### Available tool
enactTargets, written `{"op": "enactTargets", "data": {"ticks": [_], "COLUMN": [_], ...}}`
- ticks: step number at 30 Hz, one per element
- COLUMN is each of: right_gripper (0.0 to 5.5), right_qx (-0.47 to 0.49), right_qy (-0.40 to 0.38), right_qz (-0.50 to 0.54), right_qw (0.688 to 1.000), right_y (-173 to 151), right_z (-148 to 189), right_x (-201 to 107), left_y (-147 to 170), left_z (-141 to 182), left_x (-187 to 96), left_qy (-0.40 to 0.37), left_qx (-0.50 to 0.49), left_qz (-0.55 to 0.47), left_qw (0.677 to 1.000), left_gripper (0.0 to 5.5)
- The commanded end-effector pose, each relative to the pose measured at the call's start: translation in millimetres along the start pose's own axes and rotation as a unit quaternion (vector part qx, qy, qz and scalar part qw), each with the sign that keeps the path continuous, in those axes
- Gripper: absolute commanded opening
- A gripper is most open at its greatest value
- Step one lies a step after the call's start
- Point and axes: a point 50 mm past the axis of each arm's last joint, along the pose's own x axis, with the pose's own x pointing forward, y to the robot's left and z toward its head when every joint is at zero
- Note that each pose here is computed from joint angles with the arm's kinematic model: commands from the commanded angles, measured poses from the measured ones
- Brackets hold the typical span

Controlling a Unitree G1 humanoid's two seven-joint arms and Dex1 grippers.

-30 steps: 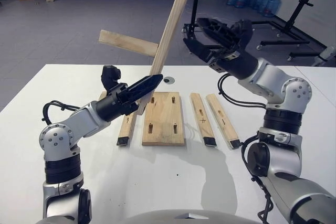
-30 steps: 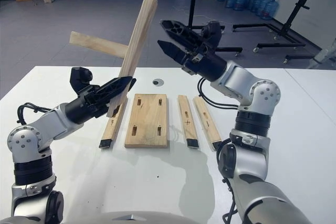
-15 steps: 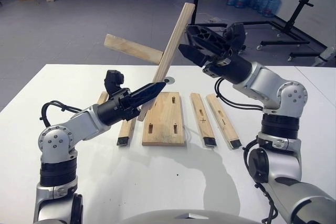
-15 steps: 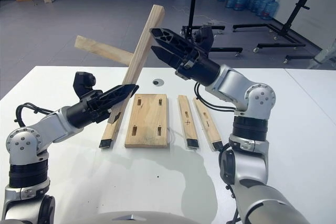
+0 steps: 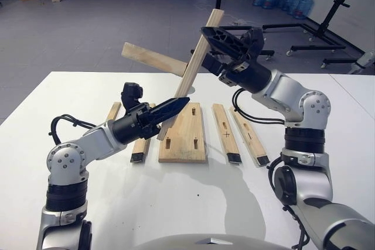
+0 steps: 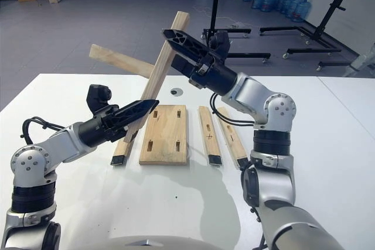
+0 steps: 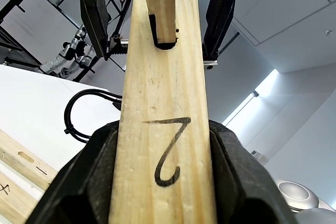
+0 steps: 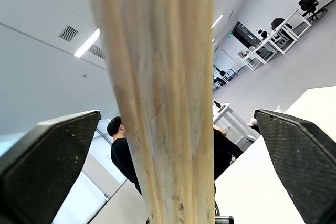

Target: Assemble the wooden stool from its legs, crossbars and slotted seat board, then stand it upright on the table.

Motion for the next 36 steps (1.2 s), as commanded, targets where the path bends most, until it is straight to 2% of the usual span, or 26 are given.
{"op": "enactTargets", "data": {"ticks": [1, 20, 23, 33, 36], "right_gripper": [5.40, 5.40, 4.88, 4.85, 4.26], "right_qx": [0.002, 0.003, 0.004, 0.004, 0.004], "right_qy": [0.009, 0.013, 0.010, 0.002, 0.000], "right_qz": [0.006, 0.002, 0.000, -0.002, -0.003], "right_qw": [1.000, 1.000, 1.000, 1.000, 1.000], "right_y": [2.4, -0.8, -1.1, -1.3, -1.5], "right_z": [-2.2, -12.7, -12.7, -10.0, -9.4], "right_x": [6.8, 16.2, 16.3, 14.6, 13.7], "left_y": [-1.8, -0.8, -0.6, 0.8, 0.5], "left_z": [-0.4, -2.6, -2.9, -3.7, -4.4], "left_x": [1.7, 2.2, 2.3, 1.6, 1.4], "left_qy": [0.004, 0.005, 0.005, 0.003, 0.003], "left_qx": [0.010, 0.009, 0.008, 0.009, 0.009], "left_qz": [-0.003, -0.003, -0.003, -0.001, -0.002], "left_qw": [1.000, 1.000, 1.000, 1.000, 1.000], "left_gripper": [2.02, 2.02, 2.02, 2.02, 2.02]}}
